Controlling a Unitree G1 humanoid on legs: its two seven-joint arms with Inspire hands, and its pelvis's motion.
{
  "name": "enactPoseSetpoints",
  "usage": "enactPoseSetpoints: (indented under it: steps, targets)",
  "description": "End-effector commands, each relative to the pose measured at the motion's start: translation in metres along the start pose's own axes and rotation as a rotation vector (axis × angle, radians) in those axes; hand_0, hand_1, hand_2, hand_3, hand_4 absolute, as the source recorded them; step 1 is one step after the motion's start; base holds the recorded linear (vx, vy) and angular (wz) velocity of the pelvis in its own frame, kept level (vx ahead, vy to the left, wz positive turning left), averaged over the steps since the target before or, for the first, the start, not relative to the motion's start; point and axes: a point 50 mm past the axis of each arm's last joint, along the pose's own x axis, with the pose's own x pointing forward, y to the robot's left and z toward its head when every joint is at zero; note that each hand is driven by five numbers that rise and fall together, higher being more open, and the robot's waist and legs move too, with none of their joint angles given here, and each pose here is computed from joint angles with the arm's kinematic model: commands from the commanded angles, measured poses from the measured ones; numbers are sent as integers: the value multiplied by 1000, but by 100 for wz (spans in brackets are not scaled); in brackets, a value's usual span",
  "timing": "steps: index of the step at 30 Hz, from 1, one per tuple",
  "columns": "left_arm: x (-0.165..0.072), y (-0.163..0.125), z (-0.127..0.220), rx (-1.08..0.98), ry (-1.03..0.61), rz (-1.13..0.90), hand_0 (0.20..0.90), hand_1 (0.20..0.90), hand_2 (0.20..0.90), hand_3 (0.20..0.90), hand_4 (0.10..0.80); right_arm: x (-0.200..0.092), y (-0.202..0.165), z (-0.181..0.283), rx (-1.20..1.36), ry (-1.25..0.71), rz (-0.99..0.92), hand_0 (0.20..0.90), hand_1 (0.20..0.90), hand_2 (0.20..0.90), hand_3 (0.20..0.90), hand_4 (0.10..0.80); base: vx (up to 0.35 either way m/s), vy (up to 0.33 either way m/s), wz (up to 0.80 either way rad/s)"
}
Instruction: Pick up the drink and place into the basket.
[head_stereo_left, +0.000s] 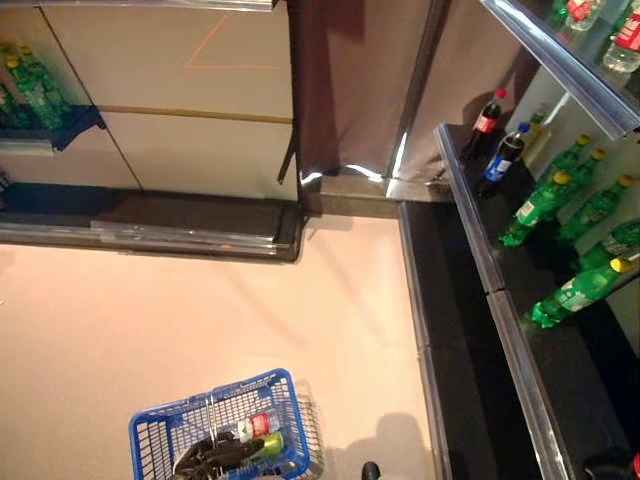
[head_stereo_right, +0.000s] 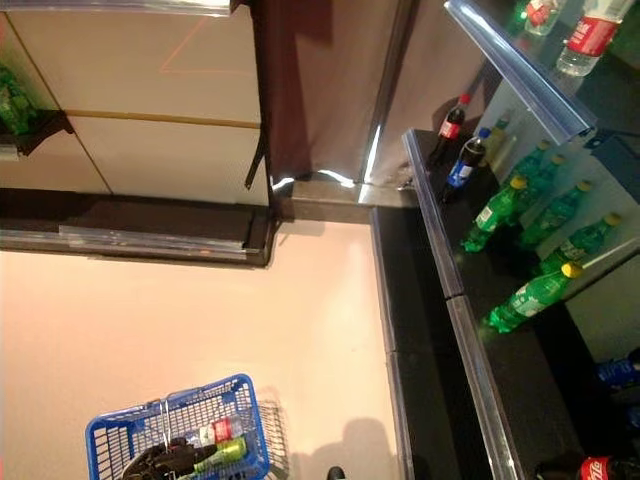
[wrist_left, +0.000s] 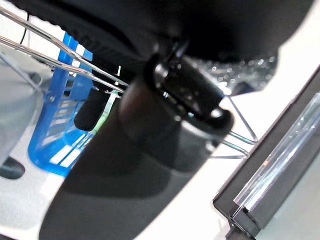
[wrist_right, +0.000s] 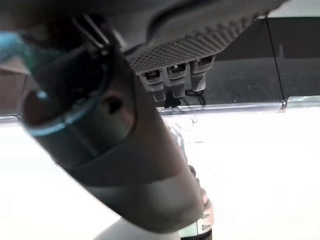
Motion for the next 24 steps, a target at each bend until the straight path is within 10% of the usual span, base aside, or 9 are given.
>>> enactPoseSetpoints:
  steps: [1,11,24]
  targets:
    - [2,-16,71,-40,-324,-150,300,300,300,200,100,-1,-21,0,2,-14,-52,900,900,900,900,800,276,107,-2]
    - [0,-79,152,17,-532,-266,300,300,300,200,100,1,4,48,50,-171,4,900,900,900,900,800,-44,132,-71]
    - [6,-9,67,-5,-289,1,300,300,300,200,100,1,-4,13,89,-36,28,900,900,900,900,800,-76,15,-195]
